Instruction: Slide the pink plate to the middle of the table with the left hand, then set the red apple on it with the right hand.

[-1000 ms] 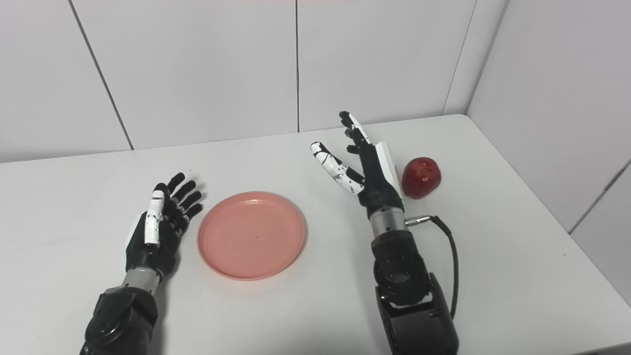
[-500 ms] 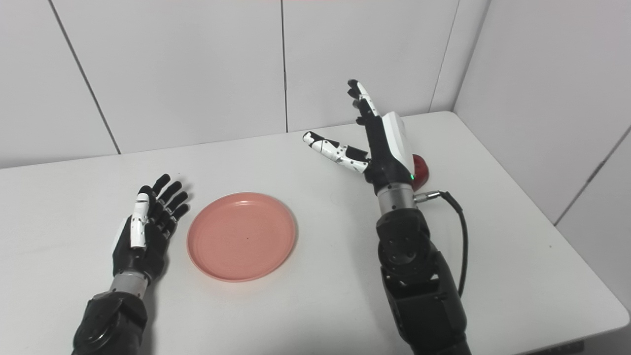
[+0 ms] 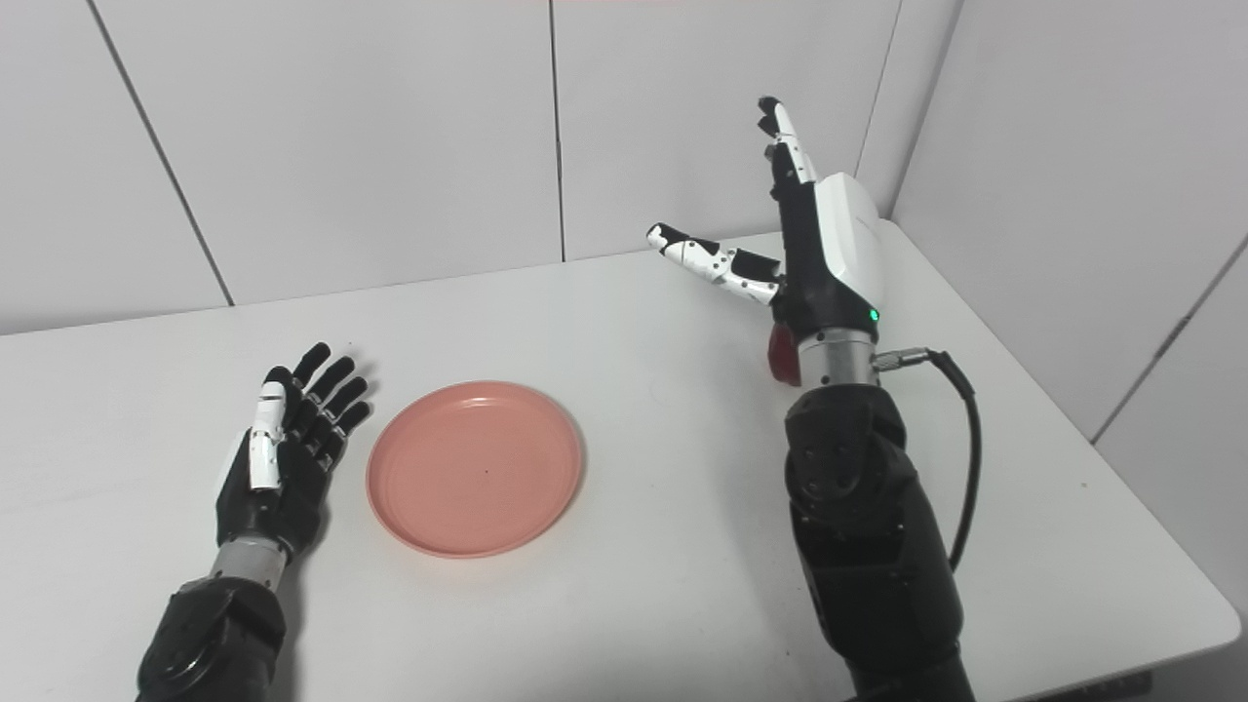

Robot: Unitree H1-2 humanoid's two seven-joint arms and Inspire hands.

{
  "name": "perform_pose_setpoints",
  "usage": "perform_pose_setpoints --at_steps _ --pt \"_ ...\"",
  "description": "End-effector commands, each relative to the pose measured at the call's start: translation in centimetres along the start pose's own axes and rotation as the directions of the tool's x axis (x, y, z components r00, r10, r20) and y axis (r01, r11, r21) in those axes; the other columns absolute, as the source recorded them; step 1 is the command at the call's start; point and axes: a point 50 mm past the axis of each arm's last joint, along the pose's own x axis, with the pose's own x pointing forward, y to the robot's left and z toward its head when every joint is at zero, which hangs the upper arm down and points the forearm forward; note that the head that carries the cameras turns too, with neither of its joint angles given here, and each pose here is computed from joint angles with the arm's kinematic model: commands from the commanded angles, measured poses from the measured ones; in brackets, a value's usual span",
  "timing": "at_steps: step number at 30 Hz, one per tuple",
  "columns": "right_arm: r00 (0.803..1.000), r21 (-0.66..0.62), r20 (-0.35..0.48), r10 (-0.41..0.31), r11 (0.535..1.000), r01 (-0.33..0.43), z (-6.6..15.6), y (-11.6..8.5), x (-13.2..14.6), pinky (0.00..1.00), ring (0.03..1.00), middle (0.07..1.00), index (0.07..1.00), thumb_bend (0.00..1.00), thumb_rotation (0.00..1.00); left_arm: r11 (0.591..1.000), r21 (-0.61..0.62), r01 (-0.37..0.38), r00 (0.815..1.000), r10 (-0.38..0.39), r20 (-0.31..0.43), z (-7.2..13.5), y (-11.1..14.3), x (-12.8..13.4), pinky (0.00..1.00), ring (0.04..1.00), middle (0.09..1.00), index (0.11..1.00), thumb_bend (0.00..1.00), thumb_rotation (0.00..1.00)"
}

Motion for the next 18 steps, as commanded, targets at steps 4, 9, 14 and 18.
perform_pose_setpoints --at_steps 4,9,14,18 --pt "0.993 -0.054 0.049 -0.104 0.993 0.107 -0.1 -2.3 0.8 0.59 0.679 0.909 0.944 1.00 0.55 1.000 -0.003 -0.010 0.999 0.009 -0.042 -0.7 0.8 0.0 0.90 0.886 0.892 0.884 0.40 1.00" --pt "0.994 -0.085 0.020 -0.108 0.990 0.110 -1.3 -2.9 0.8 0.69 0.834 0.915 0.942 1.00 0.56 1.000 -0.012 -0.011 0.999 0.011 -0.045 -0.7 1.0 0.0 0.90 0.883 0.891 0.884 0.40 1.00" --pt "0.994 -0.143 -0.019 -0.106 0.984 0.102 -2.4 -3.3 0.7 0.74 0.863 0.917 0.947 1.00 0.58 1.000 -0.015 -0.008 0.999 0.007 -0.046 -0.5 1.1 0.0 0.90 0.883 0.891 0.886 0.40 1.00" --pt "0.993 -0.166 -0.049 -0.105 0.981 0.095 -3.1 -3.4 0.6 0.77 0.874 0.918 0.946 1.00 0.57 1.000 -0.019 -0.003 0.999 0.003 -0.047 -0.6 1.3 0.0 0.91 0.887 0.894 0.888 0.40 1.00"
